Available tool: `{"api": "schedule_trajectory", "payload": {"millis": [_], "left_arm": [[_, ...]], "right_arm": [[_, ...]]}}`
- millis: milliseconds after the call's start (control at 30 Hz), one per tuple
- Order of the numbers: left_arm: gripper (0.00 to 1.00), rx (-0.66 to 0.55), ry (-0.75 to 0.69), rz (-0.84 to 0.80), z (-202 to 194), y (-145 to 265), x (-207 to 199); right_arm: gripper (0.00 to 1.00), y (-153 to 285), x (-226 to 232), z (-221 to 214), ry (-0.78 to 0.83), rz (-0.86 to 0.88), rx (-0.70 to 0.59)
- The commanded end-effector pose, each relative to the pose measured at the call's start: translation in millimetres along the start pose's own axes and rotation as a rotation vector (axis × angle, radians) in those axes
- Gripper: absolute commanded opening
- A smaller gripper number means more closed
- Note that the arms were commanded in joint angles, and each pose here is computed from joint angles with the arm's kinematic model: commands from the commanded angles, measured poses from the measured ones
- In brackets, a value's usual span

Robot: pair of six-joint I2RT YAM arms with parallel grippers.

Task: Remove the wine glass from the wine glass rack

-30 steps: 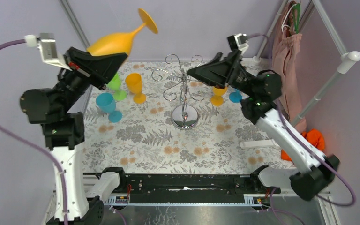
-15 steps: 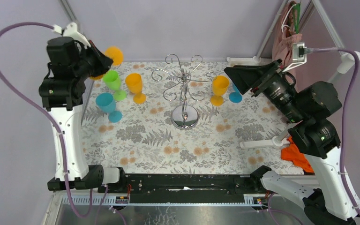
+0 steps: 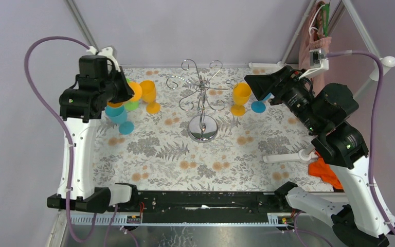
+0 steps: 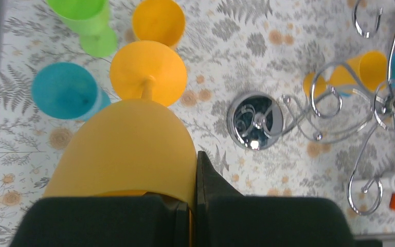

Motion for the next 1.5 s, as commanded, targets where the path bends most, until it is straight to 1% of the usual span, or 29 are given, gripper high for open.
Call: {"api": "schedule_trajectory", "payload": {"millis": [0,100,167,400,567,733,833,933,1000,1267,1367,1467], "left_arm": [[0.00,0.126,-0.098,0.039,-38,-16,-2],[0.00,0.199,-0.173,0.098,-66,-29,0],[0.00,0.224,-0.208,0.129,-77,-35,3],[0.00,0.296,-0.291,0.172,-102,-51,4],[0.00,0.348,-0.317,0.201,-120,-68,8],[0.00,0.426,-0.323,0.161,-149,-92,8],[0.00,0.466,-0.307,0.090,-165,-104,0],[0.00,0.484,-0.282,-0.018,-172,-110,-17],[0.00,0.493,-0.273,-0.042,-174,-113,-22],[0.00,0.547,-0.275,-0.021,-188,-124,-10],[0.00,0.554,-0.276,0.044,-191,-128,1],[0.00,0.561,-0.274,0.058,-192,-127,4]], "right_arm": [[0.84,-1,-6,4,0.020,-0.029,-0.022],[0.85,-3,-7,1,0.022,-0.037,-0.006],[0.85,-4,-7,1,0.024,-0.039,-0.003],[0.88,1,-8,5,0.022,-0.051,-0.013],[0.89,4,-11,7,0.034,-0.071,-0.016],[0.92,5,-15,8,0.050,-0.091,-0.022],[0.94,6,-18,10,0.059,-0.106,-0.029],[0.94,9,-19,12,0.067,-0.116,-0.036],[0.94,12,-21,13,0.073,-0.125,-0.041],[0.95,16,-26,15,0.085,-0.152,-0.052],[0.95,12,-26,12,0.087,-0.150,-0.043],[0.95,9,-26,11,0.088,-0.147,-0.037]]}}
Point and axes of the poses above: each gripper's point midway between its finger pads, its own y axis back along the fingers, its own x axis along the line the jaws close on, z = x × y, the point moved 1 cm from there along y, back along the fingers, and after that the axes turned 10 degrees about y, right-handed, at the moved point
